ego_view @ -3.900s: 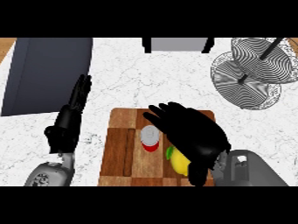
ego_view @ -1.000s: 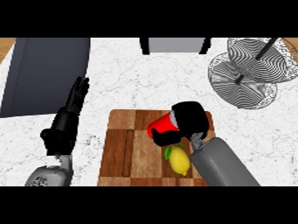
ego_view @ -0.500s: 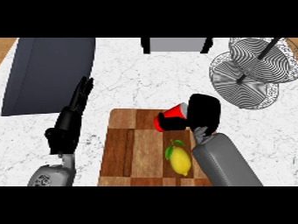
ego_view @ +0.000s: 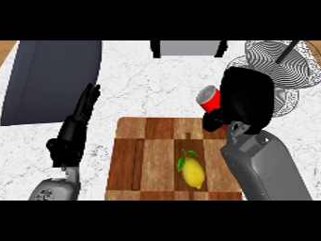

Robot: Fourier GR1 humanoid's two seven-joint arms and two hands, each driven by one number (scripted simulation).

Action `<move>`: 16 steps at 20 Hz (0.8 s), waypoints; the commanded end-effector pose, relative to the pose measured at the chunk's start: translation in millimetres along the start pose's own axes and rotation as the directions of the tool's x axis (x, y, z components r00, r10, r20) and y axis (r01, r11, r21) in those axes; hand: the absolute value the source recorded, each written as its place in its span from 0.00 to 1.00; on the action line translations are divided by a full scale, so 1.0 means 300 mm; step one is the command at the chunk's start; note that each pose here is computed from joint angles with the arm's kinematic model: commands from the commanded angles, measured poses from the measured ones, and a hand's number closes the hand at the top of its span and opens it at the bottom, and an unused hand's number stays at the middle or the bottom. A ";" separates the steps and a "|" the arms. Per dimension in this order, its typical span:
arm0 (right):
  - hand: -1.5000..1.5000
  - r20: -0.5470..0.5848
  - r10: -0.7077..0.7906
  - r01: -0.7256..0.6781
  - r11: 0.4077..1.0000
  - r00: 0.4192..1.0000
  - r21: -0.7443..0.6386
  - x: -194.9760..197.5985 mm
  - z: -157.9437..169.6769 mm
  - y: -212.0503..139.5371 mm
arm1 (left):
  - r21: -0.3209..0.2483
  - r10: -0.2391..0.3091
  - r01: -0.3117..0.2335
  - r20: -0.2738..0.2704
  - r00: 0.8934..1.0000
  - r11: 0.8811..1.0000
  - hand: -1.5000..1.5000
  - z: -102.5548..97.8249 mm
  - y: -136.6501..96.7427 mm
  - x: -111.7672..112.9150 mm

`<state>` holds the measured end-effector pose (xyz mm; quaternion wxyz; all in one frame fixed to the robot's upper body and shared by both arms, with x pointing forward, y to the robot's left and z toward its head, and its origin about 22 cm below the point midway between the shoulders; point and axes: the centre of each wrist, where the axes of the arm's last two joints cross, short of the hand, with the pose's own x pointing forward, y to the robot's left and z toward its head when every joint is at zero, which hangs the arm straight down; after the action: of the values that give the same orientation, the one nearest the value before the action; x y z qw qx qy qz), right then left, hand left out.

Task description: Pick the can from the cutting board and place it in the tiered basket

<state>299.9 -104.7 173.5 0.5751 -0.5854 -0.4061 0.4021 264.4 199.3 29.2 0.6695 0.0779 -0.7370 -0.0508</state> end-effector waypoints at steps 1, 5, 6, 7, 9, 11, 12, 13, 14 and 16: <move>1.00 -0.114 -0.005 -0.001 0.998 0.993 -0.056 -0.043 0.055 -0.196 | 0.036 -0.004 0.004 -0.008 1.000 0.999 0.50 -0.037 0.058 0.016; 1.00 -0.151 -0.034 0.024 0.997 0.988 -0.070 -0.099 0.049 -0.326 | 0.041 -0.013 0.012 0.009 1.000 0.999 0.50 -0.040 0.002 0.019; 1.00 -0.152 -0.037 0.025 0.997 0.988 -0.077 -0.110 0.057 -0.363 | 0.031 -0.013 0.013 0.005 1.000 0.999 0.50 -0.009 0.060 -0.010; 1.00 -0.166 -0.072 0.057 0.994 0.984 -0.092 -0.124 0.046 -0.382 | 0.014 -0.011 0.011 -0.010 1.000 1.000 0.50 -0.004 0.004 0.004; 1.00 -0.166 -0.114 0.098 0.990 0.980 -0.100 -0.099 0.030 -0.456 | 0.021 -0.016 0.016 -0.001 1.000 1.000 0.50 0.011 0.039 -0.012; 1.00 -0.149 -0.224 0.210 0.972 0.963 -0.102 -0.132 -0.018 -0.475 | 0.015 -0.020 0.020 -0.011 1.000 1.000 0.50 -0.036 -0.006 -0.018; 1.00 -0.147 -0.262 0.251 0.964 0.954 -0.092 -0.150 -0.028 -0.487 | 0.012 -0.013 0.013 0.002 1.000 1.000 0.50 -0.009 0.036 -0.014; 1.00 -0.147 -0.325 0.312 0.944 0.934 -0.105 -0.136 -0.048 -0.475 | 0.003 -0.004 0.004 0.001 1.000 1.000 0.50 -0.001 0.003 -0.010; 1.00 -0.131 -0.358 0.345 0.932 0.924 -0.115 -0.154 -0.056 -0.486 | 0.010 -0.008 0.008 -0.003 1.000 1.000 0.50 -0.005 -0.018 0.015; 1.00 -0.143 -0.315 0.301 0.947 0.938 -0.111 -0.149 -0.117 -0.501 | 0.008 -0.024 0.024 0.004 1.000 1.000 0.50 -0.032 0.048 0.015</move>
<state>299.4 -149.2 311.8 0.6066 -0.5691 -0.4837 0.2724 266.1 199.5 30.8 0.6676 0.0738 -0.7386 -0.0567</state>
